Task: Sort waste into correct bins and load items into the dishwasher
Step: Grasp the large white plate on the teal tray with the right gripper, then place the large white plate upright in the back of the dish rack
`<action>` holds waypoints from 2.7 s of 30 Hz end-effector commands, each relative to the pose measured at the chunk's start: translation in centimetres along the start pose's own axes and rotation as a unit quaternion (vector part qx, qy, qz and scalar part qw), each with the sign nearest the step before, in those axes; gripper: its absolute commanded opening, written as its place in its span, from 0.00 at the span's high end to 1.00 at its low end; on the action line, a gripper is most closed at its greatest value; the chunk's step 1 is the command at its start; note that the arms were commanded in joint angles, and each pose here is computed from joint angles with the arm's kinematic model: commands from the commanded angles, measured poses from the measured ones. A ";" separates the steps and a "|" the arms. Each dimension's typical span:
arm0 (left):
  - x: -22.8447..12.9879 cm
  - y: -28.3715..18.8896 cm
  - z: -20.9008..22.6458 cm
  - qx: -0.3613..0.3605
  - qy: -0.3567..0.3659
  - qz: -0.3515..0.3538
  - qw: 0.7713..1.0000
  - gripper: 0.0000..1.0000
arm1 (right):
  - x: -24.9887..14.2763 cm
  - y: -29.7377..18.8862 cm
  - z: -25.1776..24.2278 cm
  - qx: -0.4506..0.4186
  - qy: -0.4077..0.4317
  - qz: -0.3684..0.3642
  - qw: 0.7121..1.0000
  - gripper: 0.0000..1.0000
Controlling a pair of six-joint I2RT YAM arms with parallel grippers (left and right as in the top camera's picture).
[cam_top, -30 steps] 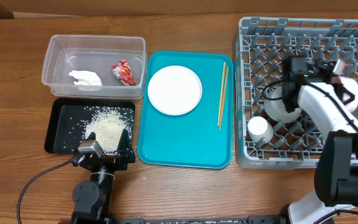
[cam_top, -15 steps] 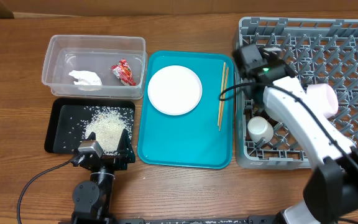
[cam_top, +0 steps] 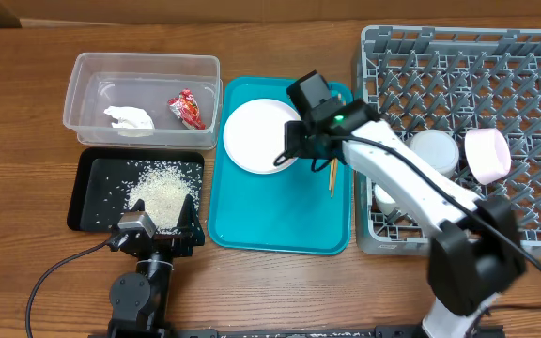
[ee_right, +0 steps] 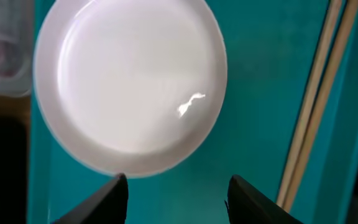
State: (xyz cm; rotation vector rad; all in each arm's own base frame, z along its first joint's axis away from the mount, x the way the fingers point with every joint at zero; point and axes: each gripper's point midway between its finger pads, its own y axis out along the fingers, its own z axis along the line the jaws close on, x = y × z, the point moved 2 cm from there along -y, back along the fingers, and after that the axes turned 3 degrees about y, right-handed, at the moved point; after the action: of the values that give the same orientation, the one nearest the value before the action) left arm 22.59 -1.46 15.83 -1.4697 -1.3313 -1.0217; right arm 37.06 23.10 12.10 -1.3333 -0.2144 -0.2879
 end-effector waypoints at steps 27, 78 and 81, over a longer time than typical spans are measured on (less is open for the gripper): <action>0.1 0.0 0.0 -0.003 -0.004 -0.004 1.000 0.00 | 1.8 -1.8 -2.4 -0.050 0.054 -0.050 0.996 0.96; 0.1 0.0 0.0 -0.003 -0.004 -0.004 1.000 0.00 | 12.6 -13.9 -22.8 -0.523 0.029 -0.272 0.807 0.54; 0.1 0.0 0.0 -0.003 -0.004 -0.004 1.000 0.00 | 12.1 -13.8 -20.1 -0.509 0.000 -0.275 0.816 0.44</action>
State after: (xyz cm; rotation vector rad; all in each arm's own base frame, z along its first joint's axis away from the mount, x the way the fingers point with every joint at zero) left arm 22.59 -1.47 15.82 -1.4703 -1.3314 -1.0217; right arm 44.21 -2.62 22.54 -2.3429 -0.4170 -0.9828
